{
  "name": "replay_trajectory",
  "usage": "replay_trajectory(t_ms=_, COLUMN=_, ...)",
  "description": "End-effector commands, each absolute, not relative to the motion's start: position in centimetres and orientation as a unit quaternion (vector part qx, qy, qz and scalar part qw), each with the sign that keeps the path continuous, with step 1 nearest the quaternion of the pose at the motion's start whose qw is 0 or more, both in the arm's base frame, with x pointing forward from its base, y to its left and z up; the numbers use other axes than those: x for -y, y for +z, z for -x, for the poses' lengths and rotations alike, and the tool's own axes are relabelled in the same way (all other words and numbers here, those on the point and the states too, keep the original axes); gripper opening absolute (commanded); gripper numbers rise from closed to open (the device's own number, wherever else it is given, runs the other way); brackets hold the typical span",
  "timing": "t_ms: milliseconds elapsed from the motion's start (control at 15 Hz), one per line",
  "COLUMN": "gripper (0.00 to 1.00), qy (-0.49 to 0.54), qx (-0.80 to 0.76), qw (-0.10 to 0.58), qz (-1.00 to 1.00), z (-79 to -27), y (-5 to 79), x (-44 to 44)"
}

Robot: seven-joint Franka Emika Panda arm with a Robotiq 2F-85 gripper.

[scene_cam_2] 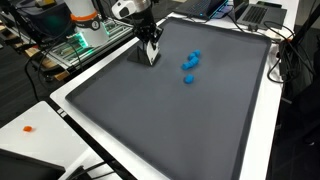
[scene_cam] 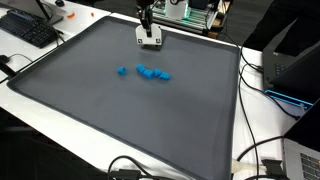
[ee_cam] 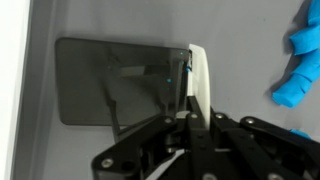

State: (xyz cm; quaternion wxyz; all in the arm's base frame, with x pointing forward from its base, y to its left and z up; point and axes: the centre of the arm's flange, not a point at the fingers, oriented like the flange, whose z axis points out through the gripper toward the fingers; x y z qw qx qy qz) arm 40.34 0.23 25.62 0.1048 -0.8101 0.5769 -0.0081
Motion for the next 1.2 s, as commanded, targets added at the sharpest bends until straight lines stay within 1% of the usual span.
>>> replay_trajectory(t_ms=0, gripper=0.01, qy=0.000, qx=-0.580, qw=0.098, qz=0.809, z=-39.4, y=25.0, x=-0.3)
replay_trajectory(t_ms=1133, gripper=0.01, qy=-0.006, qx=-0.586, qw=0.097, qz=0.805, z=-39.9, y=23.3, x=-0.3)
